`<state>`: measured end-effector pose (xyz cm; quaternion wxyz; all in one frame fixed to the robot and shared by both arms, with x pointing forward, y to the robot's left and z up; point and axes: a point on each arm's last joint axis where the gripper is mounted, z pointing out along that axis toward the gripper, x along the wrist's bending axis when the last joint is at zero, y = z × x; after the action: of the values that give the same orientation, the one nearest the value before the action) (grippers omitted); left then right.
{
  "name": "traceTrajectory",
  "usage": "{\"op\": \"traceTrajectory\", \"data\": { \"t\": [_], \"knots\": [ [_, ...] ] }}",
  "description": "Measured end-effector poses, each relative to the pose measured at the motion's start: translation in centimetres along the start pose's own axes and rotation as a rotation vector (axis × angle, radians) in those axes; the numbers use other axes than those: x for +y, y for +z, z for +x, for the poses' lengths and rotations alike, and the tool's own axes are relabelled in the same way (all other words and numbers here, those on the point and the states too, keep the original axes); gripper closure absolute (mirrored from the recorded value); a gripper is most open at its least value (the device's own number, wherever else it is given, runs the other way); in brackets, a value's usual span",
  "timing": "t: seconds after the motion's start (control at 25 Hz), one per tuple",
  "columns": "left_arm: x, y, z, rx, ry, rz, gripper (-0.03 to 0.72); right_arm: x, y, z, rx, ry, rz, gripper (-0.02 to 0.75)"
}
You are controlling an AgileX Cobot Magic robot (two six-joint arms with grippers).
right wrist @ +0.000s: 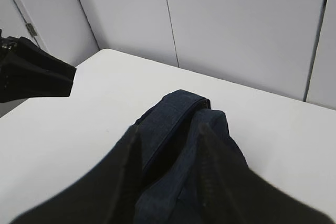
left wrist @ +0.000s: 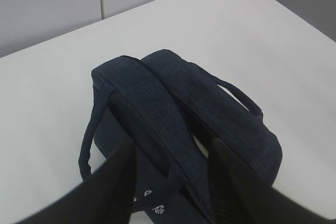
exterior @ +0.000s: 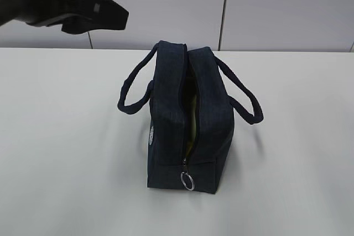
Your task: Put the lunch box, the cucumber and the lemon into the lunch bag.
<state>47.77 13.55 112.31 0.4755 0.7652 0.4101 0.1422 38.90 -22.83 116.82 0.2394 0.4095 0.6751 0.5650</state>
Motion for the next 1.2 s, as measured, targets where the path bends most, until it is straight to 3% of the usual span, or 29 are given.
{"op": "traceTrajectory", "data": {
  "t": [0.44,0.96,1.08,1.2],
  "knots": [
    [-0.6,-3.8,-0.8,-0.008,0.012,-0.078,0.378,-2.5,-2.1,1.8,0.116,0.009,0.101,0.485],
    [-0.3,-3.9,-1.4,-0.070,-0.106,-0.105,0.386,-2.4,-2.1,2.1,0.148,0.049,0.090,0.493],
    [-0.3,-3.9,-1.4,-0.069,-0.088,-0.106,0.388,-3.2,-1.9,2.1,0.167,0.055,0.134,0.483],
    [-0.5,-3.9,-1.4,-0.068,-0.014,-0.091,0.396,-4.9,-1.4,1.8,0.166,0.080,0.186,0.406]
  ]
}}
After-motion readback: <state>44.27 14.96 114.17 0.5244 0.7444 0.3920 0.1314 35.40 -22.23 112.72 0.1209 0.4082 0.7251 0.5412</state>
